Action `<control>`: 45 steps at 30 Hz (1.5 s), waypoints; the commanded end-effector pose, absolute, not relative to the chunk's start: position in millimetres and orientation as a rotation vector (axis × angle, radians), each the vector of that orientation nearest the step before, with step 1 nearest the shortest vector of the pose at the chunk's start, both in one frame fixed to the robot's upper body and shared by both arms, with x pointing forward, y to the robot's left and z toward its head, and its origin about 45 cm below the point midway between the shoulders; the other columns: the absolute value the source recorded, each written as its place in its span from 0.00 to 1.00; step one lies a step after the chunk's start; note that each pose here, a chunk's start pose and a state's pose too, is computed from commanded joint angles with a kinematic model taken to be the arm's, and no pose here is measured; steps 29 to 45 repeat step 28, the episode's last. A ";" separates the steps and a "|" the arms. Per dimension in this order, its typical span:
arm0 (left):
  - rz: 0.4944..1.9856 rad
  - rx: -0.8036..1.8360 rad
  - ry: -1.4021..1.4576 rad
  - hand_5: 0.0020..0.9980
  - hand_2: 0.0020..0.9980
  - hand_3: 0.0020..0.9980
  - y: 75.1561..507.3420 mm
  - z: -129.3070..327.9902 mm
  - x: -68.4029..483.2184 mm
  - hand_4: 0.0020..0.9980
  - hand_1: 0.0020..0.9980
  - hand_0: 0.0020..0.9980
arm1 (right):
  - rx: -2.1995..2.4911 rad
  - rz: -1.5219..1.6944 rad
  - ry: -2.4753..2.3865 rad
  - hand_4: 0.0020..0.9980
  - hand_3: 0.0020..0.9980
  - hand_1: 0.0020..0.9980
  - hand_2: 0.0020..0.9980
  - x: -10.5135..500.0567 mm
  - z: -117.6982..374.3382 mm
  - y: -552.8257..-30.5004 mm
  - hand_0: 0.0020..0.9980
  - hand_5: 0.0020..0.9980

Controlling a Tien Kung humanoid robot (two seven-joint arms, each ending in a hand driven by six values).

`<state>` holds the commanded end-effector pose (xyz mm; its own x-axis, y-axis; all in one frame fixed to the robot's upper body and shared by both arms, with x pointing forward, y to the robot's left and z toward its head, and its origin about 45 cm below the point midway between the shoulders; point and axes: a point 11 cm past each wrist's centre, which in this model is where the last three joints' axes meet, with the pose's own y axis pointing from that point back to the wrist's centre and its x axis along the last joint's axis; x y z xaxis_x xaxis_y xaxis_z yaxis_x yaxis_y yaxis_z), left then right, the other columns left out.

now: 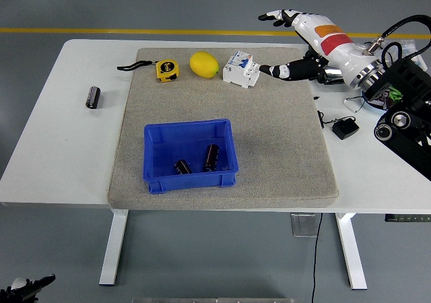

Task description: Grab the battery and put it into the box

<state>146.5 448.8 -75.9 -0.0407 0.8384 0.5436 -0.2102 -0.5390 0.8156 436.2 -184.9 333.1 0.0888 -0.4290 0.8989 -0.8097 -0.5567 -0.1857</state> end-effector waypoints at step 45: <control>1.683 1.461 0.691 0.47 0.79 0.60 451.2 -75.2 145.4 0.62 0.74 0.76 | 2.005 1.458 -1.193 0.89 0.83 0.74 0.80 435.6 326.0 -182.8 0.74 0.33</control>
